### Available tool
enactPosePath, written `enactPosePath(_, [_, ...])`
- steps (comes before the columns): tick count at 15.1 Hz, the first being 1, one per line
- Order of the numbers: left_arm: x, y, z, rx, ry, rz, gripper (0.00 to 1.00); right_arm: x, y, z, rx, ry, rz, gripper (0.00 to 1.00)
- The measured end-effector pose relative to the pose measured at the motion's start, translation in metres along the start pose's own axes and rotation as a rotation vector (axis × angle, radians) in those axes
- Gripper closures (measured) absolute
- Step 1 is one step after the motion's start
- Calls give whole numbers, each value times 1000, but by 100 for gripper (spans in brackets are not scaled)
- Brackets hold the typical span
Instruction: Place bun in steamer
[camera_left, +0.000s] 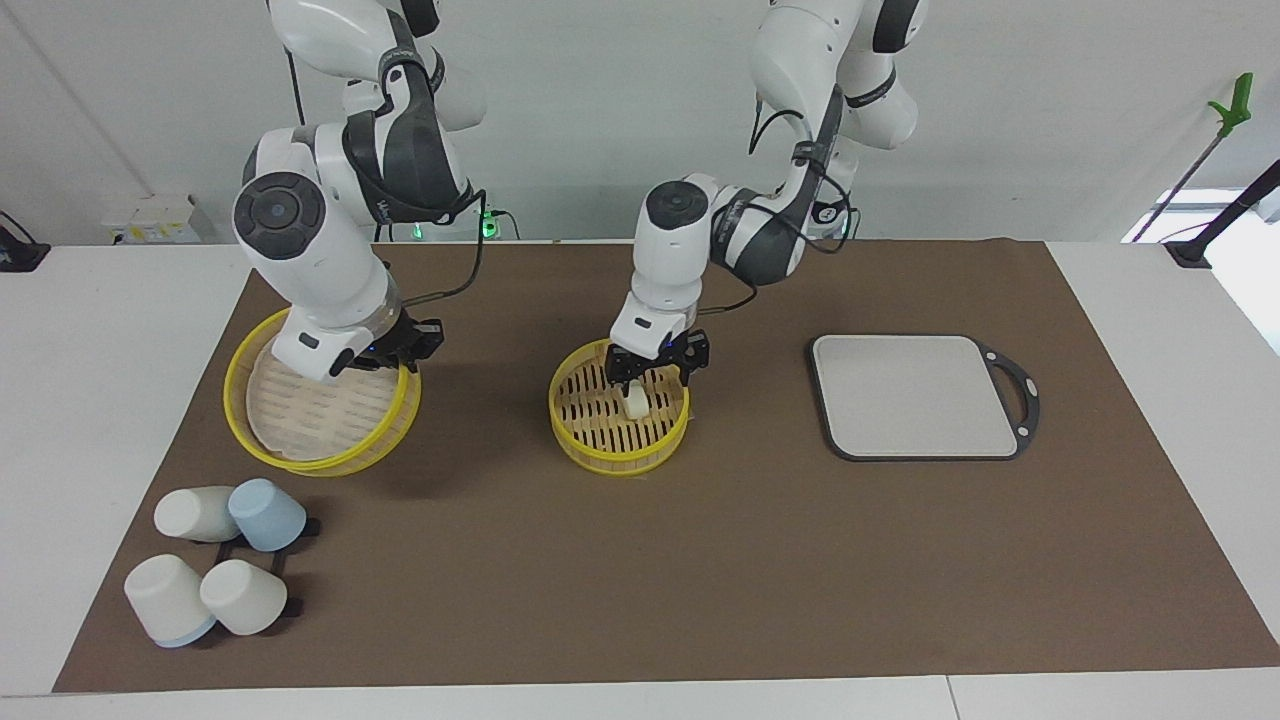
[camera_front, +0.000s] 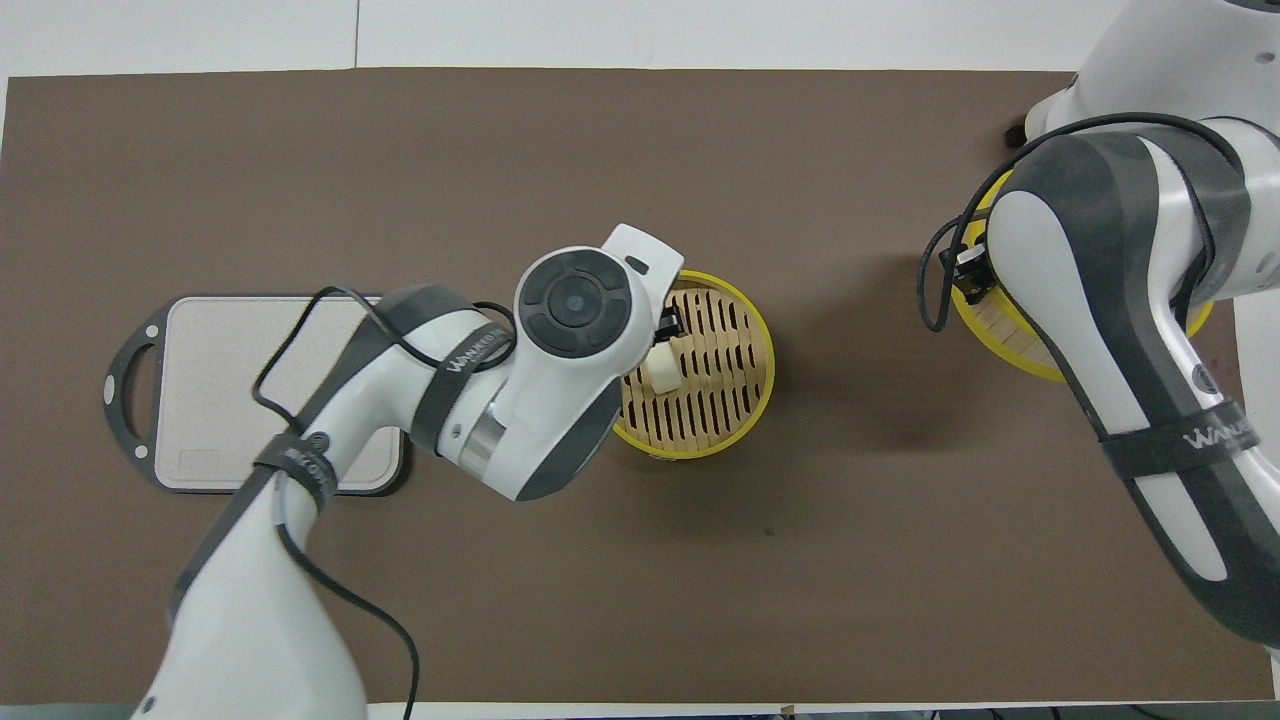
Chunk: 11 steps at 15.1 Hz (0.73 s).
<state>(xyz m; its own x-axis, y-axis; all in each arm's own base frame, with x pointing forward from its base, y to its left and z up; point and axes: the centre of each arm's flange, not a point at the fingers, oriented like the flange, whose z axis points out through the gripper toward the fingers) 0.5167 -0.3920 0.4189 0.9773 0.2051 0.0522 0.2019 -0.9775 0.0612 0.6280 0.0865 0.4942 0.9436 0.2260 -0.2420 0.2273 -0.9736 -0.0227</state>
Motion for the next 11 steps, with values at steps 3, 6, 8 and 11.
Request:
enactPosePath(3, [43, -82, -70, 27, -25, -27, 0, 0, 0, 0, 0, 0, 0, 92])
enactPosePath(6, [82, -175, -120, 31, -31, -8, 0, 0, -1, 0, 0, 1, -2, 92])
enactPosePath(8, [99, -224, -138, 30, -29, -1, 0, 2, -11, -1, -1, 12, -3, 92])
enactPosePath(11, [112, -274, -151, 36, -43, 35, 0, 15, -84, -7, -7, 115, 57, 92])
